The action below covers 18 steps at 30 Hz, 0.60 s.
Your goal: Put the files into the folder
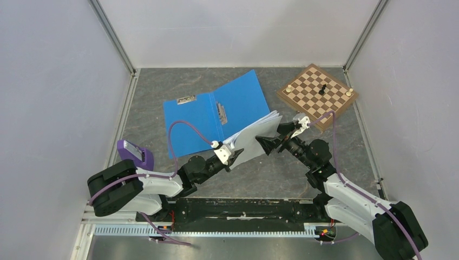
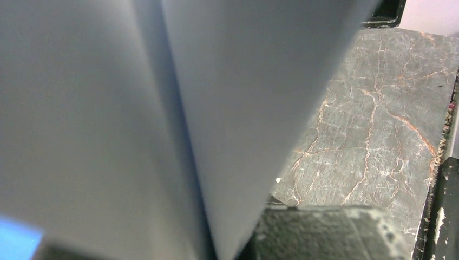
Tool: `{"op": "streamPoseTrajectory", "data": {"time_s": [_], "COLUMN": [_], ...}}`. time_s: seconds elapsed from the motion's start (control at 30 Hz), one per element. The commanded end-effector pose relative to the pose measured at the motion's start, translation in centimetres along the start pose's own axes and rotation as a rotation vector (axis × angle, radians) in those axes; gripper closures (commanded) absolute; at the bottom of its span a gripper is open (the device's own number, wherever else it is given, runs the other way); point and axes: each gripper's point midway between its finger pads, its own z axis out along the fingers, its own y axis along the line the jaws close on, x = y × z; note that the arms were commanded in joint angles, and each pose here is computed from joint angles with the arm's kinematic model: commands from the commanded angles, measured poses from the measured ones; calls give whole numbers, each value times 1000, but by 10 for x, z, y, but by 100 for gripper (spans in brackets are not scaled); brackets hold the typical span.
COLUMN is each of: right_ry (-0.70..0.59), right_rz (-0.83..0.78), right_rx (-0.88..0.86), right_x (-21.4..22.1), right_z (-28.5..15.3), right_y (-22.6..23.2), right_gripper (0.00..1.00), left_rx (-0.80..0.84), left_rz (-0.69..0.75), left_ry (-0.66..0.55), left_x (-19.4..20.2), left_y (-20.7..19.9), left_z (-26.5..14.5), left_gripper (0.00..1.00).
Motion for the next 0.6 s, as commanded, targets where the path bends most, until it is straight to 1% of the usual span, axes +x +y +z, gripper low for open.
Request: {"op": "streamPoseTrajectory", "data": {"time_s": [0.0,0.1,0.2,0.27,0.3,0.33,0.4,0.57], "right_ry": [-28,-34,-39,-41,-47,-55,-69,-121], "right_rz": [-14,-23,-66,-109,-134,-154,-190,-223], "right_rx": [-10,-14,-9,-13,-19,-32,-50,-169], "right_x": [-8,-13,-25,-39,-48,-57,-75,-116], "right_z": [2,3,5,7,7,8,8,7], "right_y": [3,4,5,8,10,13,17,32], "right_gripper": [2,2,2,2,2,2,2,2], "left_rx": [3,-4,-8,13,32,63,71,111], "left_rz": [-37,-44,-60,-57,-52,-39,-13,2], "left_ry": [-66,-75,-87,-36,-32,11,32,43], "left_x": [-17,-23,-40,-50,-64,-65,-86,-142], "left_y": [-2,0,1,0,1,0,6,23], "left_z": [4,5,8,11,14,13,12,-8], "left_gripper": [98,98,98,98,98,98,98,98]}}
